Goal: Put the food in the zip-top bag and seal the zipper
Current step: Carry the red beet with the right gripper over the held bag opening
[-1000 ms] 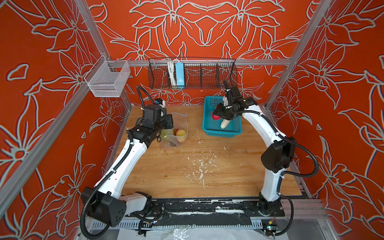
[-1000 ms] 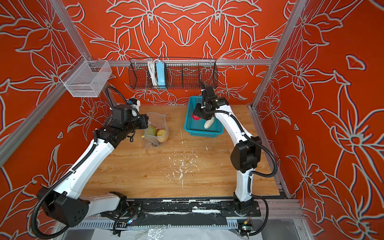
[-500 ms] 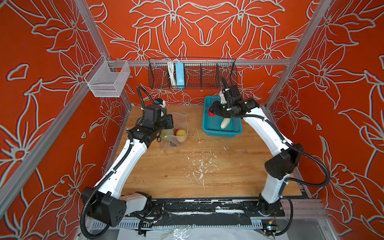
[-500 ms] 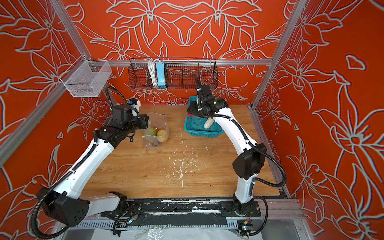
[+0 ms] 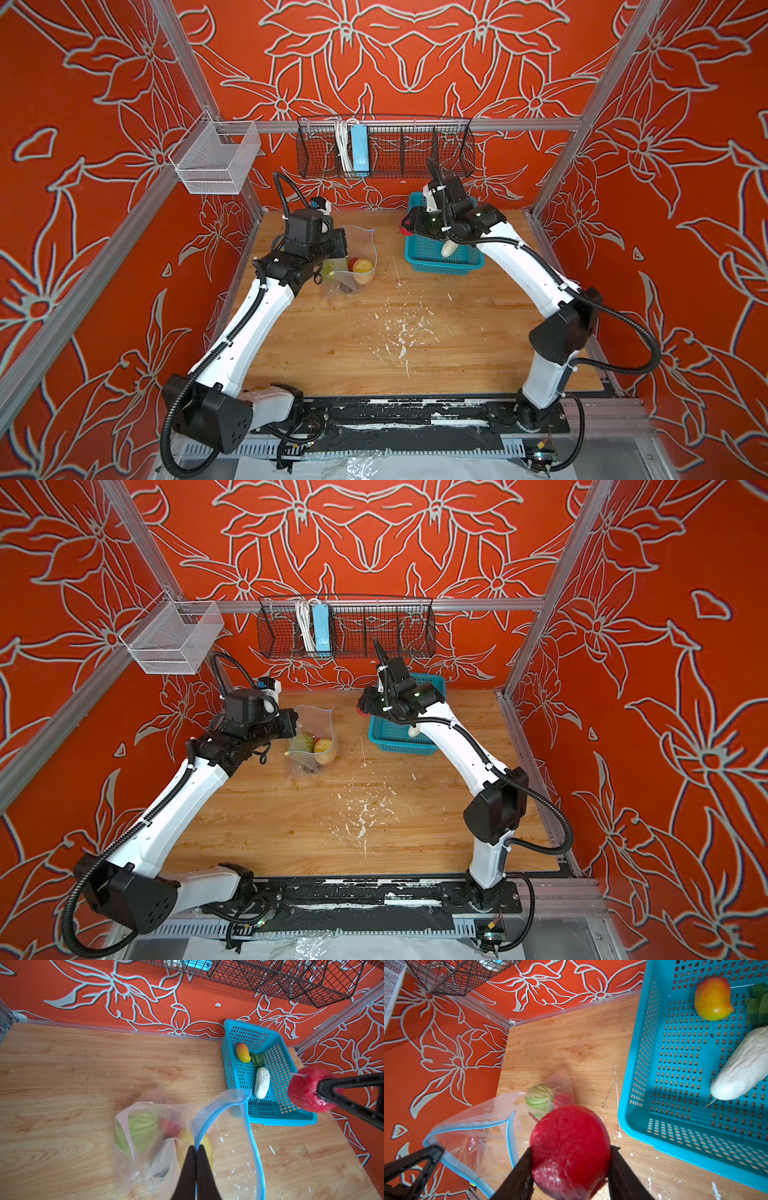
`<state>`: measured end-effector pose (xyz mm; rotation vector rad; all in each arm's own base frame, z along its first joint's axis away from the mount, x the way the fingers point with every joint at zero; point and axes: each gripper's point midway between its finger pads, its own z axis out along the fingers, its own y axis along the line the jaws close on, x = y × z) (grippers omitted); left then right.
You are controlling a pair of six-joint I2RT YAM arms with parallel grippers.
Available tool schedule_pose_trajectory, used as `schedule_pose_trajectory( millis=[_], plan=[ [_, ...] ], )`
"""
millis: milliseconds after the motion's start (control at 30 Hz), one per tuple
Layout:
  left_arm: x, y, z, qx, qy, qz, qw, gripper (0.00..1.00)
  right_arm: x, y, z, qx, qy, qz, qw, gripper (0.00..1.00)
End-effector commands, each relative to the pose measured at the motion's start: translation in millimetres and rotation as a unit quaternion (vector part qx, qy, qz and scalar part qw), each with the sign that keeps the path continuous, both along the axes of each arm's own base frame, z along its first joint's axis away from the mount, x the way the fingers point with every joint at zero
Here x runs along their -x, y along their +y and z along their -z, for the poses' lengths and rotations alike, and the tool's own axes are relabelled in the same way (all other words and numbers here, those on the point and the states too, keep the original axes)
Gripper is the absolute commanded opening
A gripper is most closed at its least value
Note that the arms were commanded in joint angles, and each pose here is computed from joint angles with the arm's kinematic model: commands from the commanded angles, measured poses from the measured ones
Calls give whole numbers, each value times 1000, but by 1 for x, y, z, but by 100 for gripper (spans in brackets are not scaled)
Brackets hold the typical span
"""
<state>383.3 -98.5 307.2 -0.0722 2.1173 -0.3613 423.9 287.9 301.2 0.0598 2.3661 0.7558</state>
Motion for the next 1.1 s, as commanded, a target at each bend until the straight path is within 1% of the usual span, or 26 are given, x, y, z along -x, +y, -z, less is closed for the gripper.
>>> schedule_pose_trajectory(
  millis=[0,533,667,833,1067],
  plan=[
    [1,1,-3,3,-3,0,1000,0,8,9,-24,-22,-32,-7,999,44],
    [1,1,-3,3,-3,-1,1000,0,31,53,-44,-40,-52,-57,996,44],
    [1,1,-3,2,-4,-1,1000,0,38,66,-49,-47,-67,-67,994,44],
    [1,1,-3,4,-3,1,1000,0,44,75,-50,-37,-77,-78,993,44],
    [1,1,-3,3,-4,-1,1000,0,50,85,-38,-15,-74,-95,993,44]
  ],
)
